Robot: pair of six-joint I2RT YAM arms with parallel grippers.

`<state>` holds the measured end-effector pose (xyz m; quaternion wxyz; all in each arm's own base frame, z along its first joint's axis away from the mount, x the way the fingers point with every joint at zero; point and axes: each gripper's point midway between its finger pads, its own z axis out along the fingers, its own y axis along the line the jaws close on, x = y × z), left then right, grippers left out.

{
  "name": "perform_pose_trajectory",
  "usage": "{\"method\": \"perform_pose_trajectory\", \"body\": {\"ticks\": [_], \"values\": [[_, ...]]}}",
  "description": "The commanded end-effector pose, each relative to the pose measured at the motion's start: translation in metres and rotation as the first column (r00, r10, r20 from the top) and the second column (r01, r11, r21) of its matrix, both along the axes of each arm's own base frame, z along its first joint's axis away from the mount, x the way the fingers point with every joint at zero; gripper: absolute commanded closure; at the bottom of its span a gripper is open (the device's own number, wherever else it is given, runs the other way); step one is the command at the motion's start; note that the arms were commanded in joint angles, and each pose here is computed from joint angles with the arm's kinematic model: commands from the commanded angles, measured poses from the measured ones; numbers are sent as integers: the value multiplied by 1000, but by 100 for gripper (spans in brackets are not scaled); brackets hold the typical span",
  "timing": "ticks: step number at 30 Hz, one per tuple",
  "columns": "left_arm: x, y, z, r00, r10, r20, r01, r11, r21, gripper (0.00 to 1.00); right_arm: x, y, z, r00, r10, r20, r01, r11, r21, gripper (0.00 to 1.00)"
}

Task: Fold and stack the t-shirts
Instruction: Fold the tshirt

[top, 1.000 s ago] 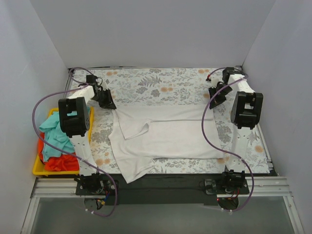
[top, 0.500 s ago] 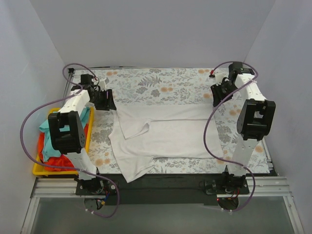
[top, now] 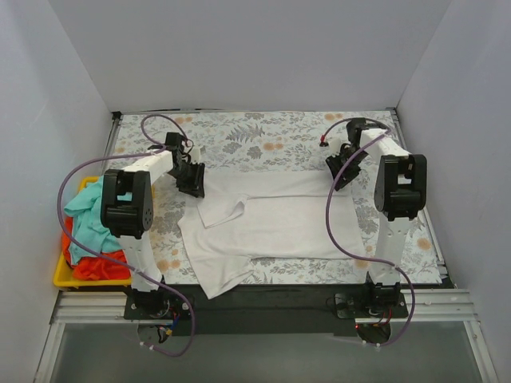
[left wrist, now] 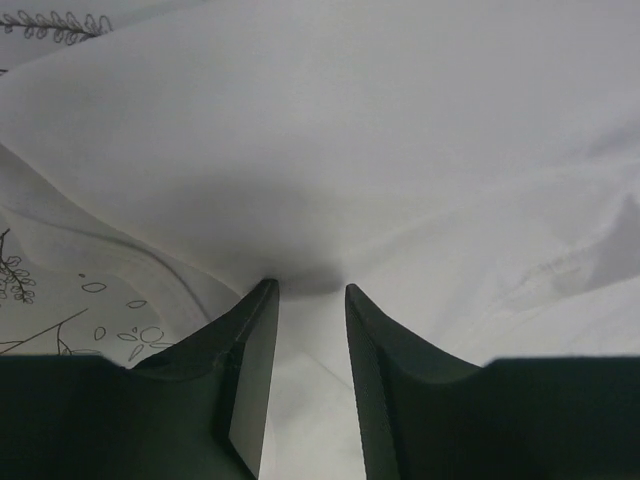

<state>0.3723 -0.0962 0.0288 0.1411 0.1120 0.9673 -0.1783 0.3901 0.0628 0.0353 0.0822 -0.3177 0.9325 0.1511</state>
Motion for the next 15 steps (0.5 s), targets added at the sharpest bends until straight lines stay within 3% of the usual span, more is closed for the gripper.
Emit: {"method": "perform_pose_trajectory", "body": {"ticks": [1,9,15], "values": [[20,12,-4,998,29,50,-32,997,68,70,12,-10,-9,999,-17,27,18,999,-38,65],[76,12,-31,998,36,48,-40,996,78,71,65,-12,-30,996,-41,77,45,997,-56,65],[124,7,-5,991,15,129,-23,998,60,66,110,-17,-7,979,-29,202,47,995,-84,62]]}}
